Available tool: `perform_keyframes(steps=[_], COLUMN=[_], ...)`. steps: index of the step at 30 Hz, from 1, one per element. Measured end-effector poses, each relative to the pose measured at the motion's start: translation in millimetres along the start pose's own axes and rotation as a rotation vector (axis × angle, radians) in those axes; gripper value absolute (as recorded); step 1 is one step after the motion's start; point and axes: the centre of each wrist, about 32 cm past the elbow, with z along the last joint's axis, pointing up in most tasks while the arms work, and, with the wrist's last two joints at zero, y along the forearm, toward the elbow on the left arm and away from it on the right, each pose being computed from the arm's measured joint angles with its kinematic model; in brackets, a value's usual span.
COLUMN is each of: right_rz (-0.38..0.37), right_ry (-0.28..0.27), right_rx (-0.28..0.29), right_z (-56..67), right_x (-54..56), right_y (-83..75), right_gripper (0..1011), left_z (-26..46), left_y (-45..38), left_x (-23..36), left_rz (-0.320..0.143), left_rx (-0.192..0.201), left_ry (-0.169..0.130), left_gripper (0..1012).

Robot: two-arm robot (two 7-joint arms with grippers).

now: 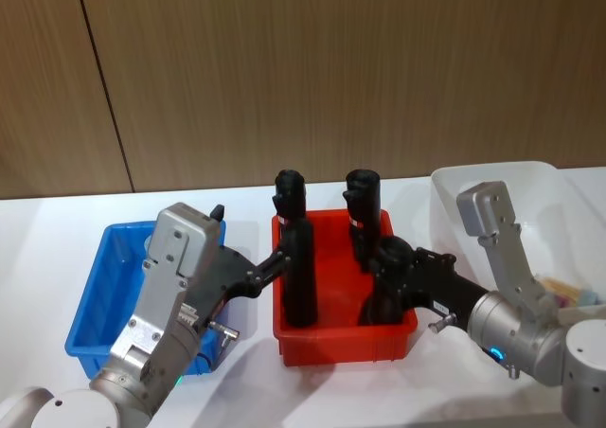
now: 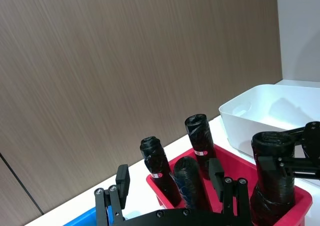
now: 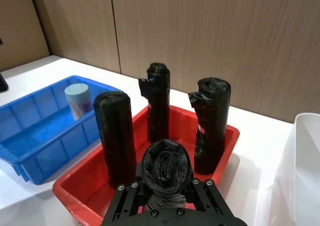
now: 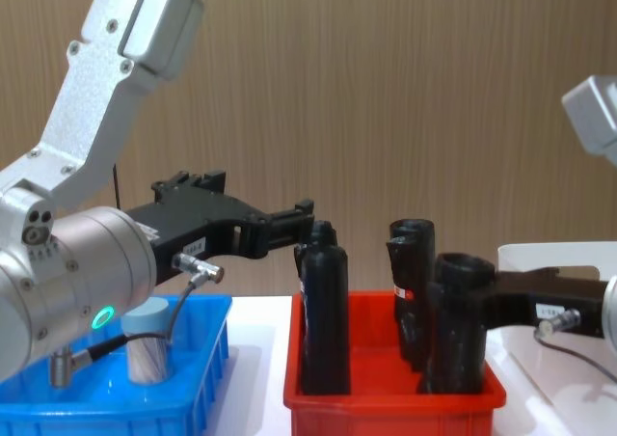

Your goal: Pick the cotton swabs from the blue box and place them into the white box.

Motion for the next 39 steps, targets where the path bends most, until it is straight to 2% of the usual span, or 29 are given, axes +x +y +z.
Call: perform_keyframes(steps=[7,17,18,20,23,30,39], right_rz=[0.000,-0.049,-0.049,-0.076,-0.099,-0.185,-0.286], right_ry=[-0.013,-0.053,-0.053,-0.060,-0.066,-0.092,-0.116], right_rx=[0.036,0.125,0.125,0.148,0.161,0.192,0.193], right_z=[11.1,40.4,40.4,48.9,54.1,68.3,73.0], right_x=[-1.9,2.7,2.7,6.5,10.0,26.2,48.5], right_y=[-3.9,-16.3,-16.3,-20.6,-23.5,-31.8,-34.3], right_gripper=[377,346,346,346,346,346,346], left_z=[0.0,0.0,0.0,0.0,0.0,0.0,0.0], left_y=[0.0,0.0,0.0,0.0,0.0,0.0,0.0], left_x=[0.0,0.0,0.0,0.0,0.0,0.0,0.0], left_rz=[0.000,0.000,0.000,0.000,0.000,0.000,0.000], left_rx=[0.000,0.000,0.000,0.000,0.000,0.000,0.000], left_ry=[0.000,0.000,0.000,0.000,0.000,0.000,0.000], left_gripper=[1004,1004,1004,1004,1004,1004,1004])
